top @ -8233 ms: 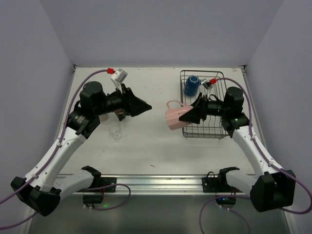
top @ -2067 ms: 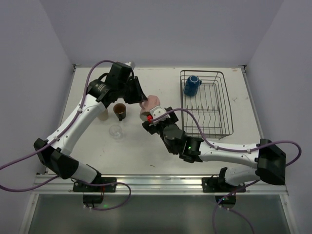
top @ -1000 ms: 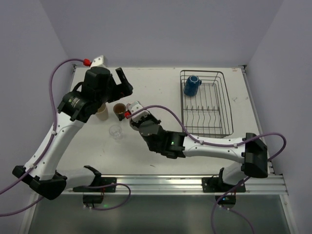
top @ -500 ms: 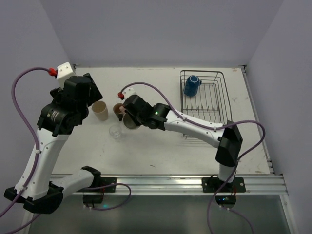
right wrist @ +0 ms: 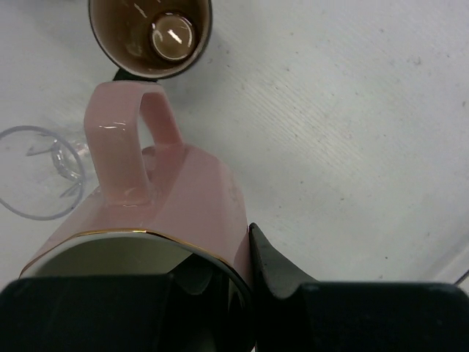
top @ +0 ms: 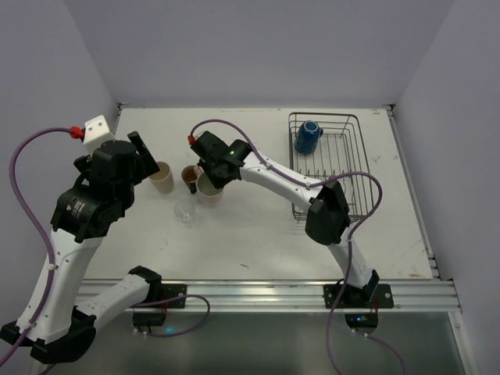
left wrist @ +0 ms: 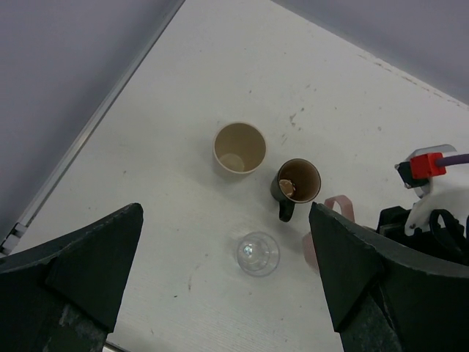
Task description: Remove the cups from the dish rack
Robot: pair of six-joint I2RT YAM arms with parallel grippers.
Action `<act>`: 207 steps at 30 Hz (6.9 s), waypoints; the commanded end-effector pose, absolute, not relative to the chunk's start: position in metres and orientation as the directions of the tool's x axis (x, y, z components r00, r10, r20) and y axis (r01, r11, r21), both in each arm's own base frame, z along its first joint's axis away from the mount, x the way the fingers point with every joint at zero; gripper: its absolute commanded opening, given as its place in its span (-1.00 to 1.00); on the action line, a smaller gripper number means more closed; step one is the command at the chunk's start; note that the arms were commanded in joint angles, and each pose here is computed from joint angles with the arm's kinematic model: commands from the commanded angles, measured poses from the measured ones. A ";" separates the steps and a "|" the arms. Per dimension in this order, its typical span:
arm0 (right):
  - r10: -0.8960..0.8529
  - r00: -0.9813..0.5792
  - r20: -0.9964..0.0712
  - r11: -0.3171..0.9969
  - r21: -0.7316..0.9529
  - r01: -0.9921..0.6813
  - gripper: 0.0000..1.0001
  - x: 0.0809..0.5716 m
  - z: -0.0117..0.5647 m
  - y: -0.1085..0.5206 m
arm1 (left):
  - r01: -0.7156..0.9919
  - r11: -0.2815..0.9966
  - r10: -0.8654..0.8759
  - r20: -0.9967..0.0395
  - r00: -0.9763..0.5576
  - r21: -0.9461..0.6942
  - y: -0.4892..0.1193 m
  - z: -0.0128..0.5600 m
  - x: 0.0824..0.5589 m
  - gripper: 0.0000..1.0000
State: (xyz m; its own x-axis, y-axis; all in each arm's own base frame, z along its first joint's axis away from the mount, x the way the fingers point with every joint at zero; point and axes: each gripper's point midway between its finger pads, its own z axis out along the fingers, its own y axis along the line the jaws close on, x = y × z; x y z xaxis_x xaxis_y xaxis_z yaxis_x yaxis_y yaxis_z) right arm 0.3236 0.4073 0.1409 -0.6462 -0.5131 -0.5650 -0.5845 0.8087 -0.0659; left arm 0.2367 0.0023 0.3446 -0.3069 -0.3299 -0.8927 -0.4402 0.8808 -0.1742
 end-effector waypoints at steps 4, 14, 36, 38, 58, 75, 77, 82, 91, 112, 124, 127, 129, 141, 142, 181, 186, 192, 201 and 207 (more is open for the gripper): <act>-0.503 -0.634 -0.588 0.776 0.016 -0.631 -1.00 0.321 0.154 0.436 | -0.426 0.877 -0.349 -0.902 -0.252 -0.221 0.002 0.356 0.239 1.00; -0.518 -0.647 -0.559 0.777 0.008 -0.629 -1.00 0.327 0.131 0.439 | -0.392 0.882 -0.362 -0.907 -0.215 -0.260 0.002 0.369 0.231 1.00; -0.524 -0.647 -0.554 0.786 -0.021 -0.618 -0.89 0.335 0.119 0.439 | -0.364 0.894 -0.355 -0.910 -0.217 -0.262 -0.002 0.373 0.234 1.00; -0.525 -0.648 -0.551 0.786 -0.021 -0.618 -0.88 0.334 0.118 0.439 | -0.366 0.894 -0.353 -0.910 -0.218 -0.259 -0.002 0.373 0.234 1.00; -0.521 -0.647 -0.557 0.791 -0.031 -0.611 -0.19 0.336 0.120 0.438 | -0.367 0.894 -0.352 -0.909 -0.222 -0.256 -0.002 0.369 0.233 1.00; -0.298 -0.608 -0.736 0.872 0.048 -0.487 0.66 0.339 0.259 0.353 | -0.344 0.903 -0.354 -0.900 -0.254 -0.257 -0.013 0.354 0.245 1.00; -0.214 -0.613 -0.761 0.893 0.101 -0.438 0.75 0.351 0.268 0.326 | -0.313 0.910 -0.359 -0.896 -0.262 -0.273 -0.020 0.352 0.249 1.00; -0.064 -0.594 -0.802 0.991 0.017 -0.130 0.95 0.414 0.266 0.220 | -0.124 0.944 -0.329 -0.883 -0.335 -0.305 -0.059 0.343 0.259 1.00; 0.090 -0.563 -0.822 0.992 0.026 0.121 0.98 0.482 0.227 0.154 | -0.034 0.944 -0.314 -0.865 -0.392 -0.328 -0.082 0.326 0.266 0.99; 0.430 -0.441 -0.788 0.831 0.154 0.535 0.98 0.520 0.164 0.127 | -0.010 0.952 -0.278 -0.854 -0.441 -0.305 -0.093 0.298 0.280 0.99; 0.439 -0.398 -0.806 0.792 0.137 0.595 0.98 0.537 0.153 0.115 | 0.006 0.957 -0.259 -0.863 -0.433 -0.290 -0.093 0.301 0.280 0.99; 0.439 -0.381 -0.814 0.779 0.134 0.612 0.98 0.538 0.154 0.110 | 0.007 0.960 -0.249 -0.863 -0.439 -0.281 -0.093 0.298 0.281 0.99; 0.445 -0.371 -0.815 0.773 0.140 0.619 0.98 0.539 0.156 0.108 | 0.007 0.961 -0.244 -0.864 -0.441 -0.275 -0.093 0.297 0.282 0.99; 0.441 -0.383 -0.812 0.768 0.120 0.630 0.98 0.548 0.146 0.100 | 0.017 0.965 -0.226 -0.869 -0.440 -0.260 -0.094 0.296 0.286 0.99; 0.442 -0.384 -0.811 0.766 0.118 0.632 0.98 0.548 0.144 0.098 | 0.017 0.966 -0.225 -0.869 -0.440 -0.259 -0.094 0.296 0.286 0.99; 0.444 -0.451 -0.774 0.800 0.116 0.589 -0.52 0.565 0.120 0.107 | 0.026 0.972 -0.196 -0.870 -0.453 -0.233 -0.093 0.285 0.286 0.99; 0.449 -0.451 -0.772 0.795 0.114 0.596 -1.00 0.558 0.122 0.104 | 0.030 0.972 -0.194 -0.866 -0.461 -0.234 -0.095 0.282 0.286 0.99; 0.482 -0.455 -0.748 0.805 0.173 0.568 -1.00 0.546 0.145 0.105 | 0.032 0.969 -0.203 -0.861 -0.467 -0.246 -0.097 0.279 0.286 0.99; 0.514 -0.425 -0.745 0.814 0.268 0.516 -1.00 0.525 0.203 0.102 | 0.070 0.955 -0.222 -0.851 -0.475 -0.288 -0.109 0.276 0.288 0.97; 0.542 -0.433 -0.720 0.808 0.307 0.503 -1.00 0.521 0.212 0.095 | 0.083 0.951 -0.225 -0.851 -0.474 -0.298 -0.110 0.277 0.285 0.96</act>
State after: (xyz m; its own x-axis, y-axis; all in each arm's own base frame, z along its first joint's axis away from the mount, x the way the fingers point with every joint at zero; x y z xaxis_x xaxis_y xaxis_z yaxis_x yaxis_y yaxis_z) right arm 0.5183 0.1027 0.1572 -0.5249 0.4971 -0.6909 0.5261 0.8276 0.1958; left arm 0.2821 -0.1054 0.2649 -0.5109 -0.2052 -0.8348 0.0498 0.9624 -0.2670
